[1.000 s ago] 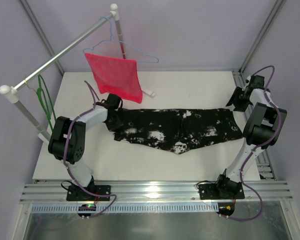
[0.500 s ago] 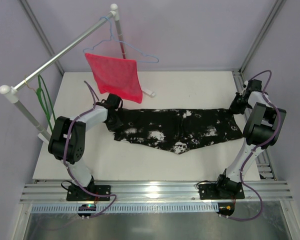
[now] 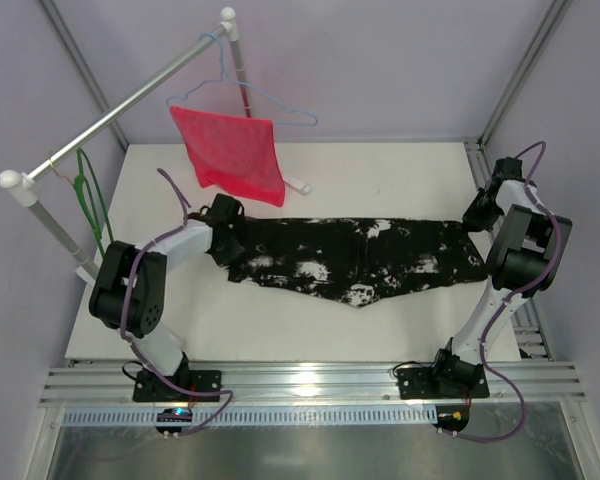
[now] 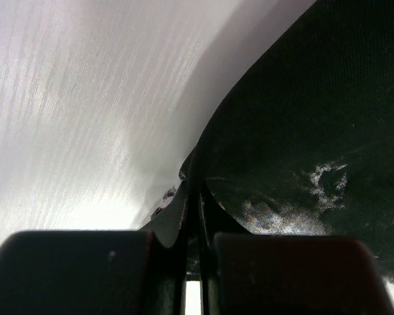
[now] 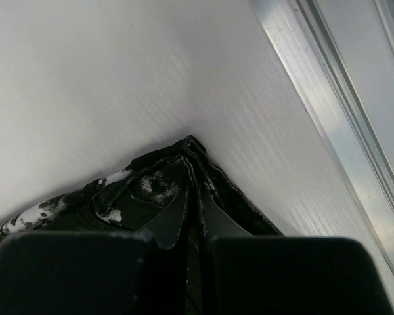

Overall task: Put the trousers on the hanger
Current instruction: Fold the trousers

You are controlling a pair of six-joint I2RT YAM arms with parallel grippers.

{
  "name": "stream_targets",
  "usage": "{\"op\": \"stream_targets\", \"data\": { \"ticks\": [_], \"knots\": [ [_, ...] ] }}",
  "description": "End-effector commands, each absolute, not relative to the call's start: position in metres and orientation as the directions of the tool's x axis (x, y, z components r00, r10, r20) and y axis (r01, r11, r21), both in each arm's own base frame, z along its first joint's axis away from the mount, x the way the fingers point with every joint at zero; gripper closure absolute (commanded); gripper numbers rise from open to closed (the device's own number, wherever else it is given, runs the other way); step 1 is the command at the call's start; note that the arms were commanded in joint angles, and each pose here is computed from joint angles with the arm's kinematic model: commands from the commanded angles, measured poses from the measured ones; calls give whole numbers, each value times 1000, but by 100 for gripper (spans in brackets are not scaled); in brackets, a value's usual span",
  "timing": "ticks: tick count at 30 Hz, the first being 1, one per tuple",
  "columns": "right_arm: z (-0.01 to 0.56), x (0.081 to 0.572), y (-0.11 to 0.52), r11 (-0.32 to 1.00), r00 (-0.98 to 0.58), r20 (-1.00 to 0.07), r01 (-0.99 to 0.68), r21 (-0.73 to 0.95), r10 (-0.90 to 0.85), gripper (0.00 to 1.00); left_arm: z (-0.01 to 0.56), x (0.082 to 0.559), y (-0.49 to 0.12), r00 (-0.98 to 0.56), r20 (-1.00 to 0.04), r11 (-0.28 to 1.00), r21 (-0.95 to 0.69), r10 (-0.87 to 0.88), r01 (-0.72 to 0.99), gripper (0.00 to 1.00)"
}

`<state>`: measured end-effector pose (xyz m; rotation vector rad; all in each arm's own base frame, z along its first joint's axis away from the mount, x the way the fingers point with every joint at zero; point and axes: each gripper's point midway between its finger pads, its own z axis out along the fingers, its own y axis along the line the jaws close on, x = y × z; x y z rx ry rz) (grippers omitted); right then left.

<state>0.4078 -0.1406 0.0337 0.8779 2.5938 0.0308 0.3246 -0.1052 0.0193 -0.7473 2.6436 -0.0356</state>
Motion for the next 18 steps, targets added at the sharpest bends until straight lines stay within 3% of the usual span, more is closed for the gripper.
{"op": "stream_targets", "data": {
  "ticks": [1,4,6,7,8,9,12,14,18],
  "knots": [
    [50,407,-179,749,-665,-438,662,30,605,96,-1,286,-60,-794,-354,829,84,-494,-553,100],
    [49,407,-180,745,-674,-411,667,18,614,96,5,289,-60,-793,-365,833,77,-488,-548,100],
    [53,408,-176,754,-684,-398,656,31,611,89,6,292,-63,-796,-369,843,56,-480,-534,100],
    [55,408,-169,763,-691,-386,645,52,610,74,7,295,-67,-795,-367,846,37,-484,-532,100],
    [60,409,-163,775,-698,-392,629,66,600,74,8,295,-67,-797,-367,849,37,-479,-527,100],
    [64,406,-156,783,-705,-387,617,77,594,58,9,297,-70,-799,-360,851,24,-482,-524,100],
    [100,411,-111,833,-724,-419,515,202,549,39,14,299,-72,-800,-357,854,15,-481,-520,99],
    [129,412,-81,852,-719,-457,442,281,524,37,15,300,-73,-800,-361,856,11,-479,-517,100],
    [152,412,36,891,-800,-477,150,428,364,35,16,299,-74,-800,-358,856,1,-482,-517,100]
  ]
}}
